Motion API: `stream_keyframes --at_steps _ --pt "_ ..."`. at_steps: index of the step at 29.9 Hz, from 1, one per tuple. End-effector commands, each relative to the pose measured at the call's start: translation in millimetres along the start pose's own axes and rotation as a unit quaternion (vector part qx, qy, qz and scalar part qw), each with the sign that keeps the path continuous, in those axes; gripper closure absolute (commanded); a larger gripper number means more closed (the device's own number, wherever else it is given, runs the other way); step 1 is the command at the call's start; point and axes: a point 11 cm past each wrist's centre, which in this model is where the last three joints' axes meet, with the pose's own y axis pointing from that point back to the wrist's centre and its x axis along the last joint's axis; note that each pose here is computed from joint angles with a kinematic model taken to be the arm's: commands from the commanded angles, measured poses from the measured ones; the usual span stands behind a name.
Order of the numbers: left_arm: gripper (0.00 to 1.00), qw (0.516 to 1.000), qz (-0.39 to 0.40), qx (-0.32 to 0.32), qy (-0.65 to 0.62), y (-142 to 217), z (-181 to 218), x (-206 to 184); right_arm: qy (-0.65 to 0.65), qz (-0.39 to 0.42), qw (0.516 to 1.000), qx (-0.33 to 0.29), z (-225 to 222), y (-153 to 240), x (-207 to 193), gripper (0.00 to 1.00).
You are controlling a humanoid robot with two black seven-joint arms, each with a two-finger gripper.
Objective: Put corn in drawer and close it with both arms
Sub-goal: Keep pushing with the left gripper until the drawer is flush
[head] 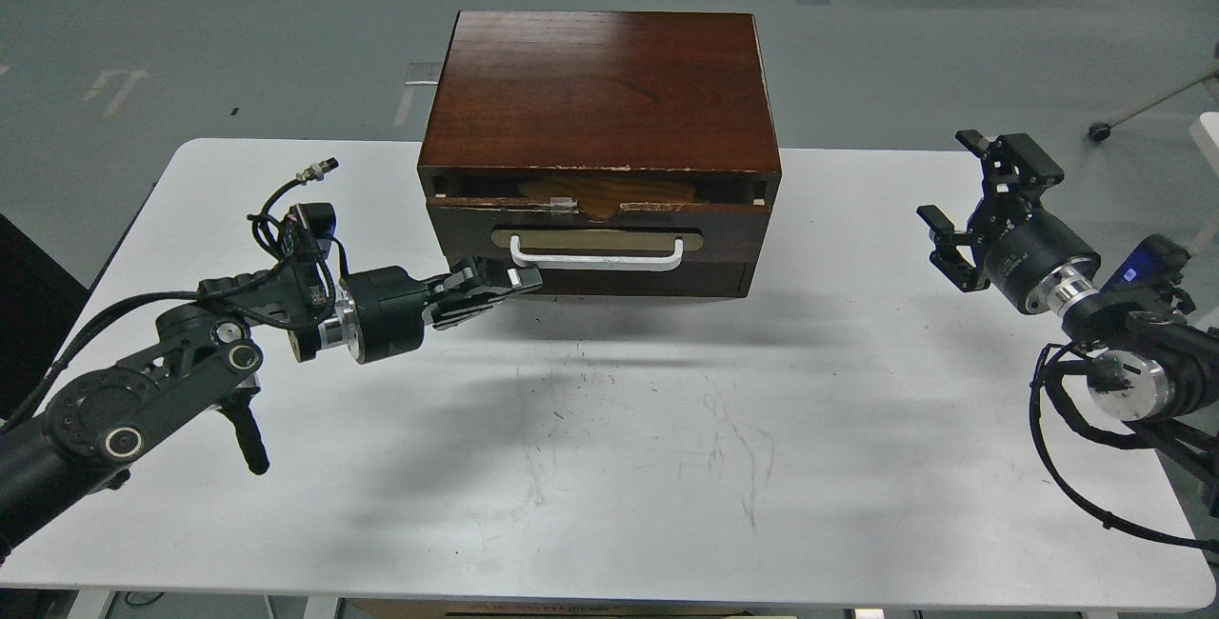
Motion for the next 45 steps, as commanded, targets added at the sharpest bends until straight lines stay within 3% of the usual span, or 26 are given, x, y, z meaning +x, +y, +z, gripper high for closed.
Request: stream_keyframes --at_steps 1,38,45 --pt "1.00 1.000 0.002 0.001 -0.001 -1 1 3 0.000 -0.001 1.000 0.000 0 0 -1 0.03" --pt "1.00 0.999 0.030 0.008 0.015 -8 -5 27 -0.002 0.002 1.000 -0.004 4 3 1 0.03" --pt "1.00 1.000 0.021 -0.009 -0.002 8 7 26 -0.002 0.004 1.000 -0.003 4 3 2 0.03"
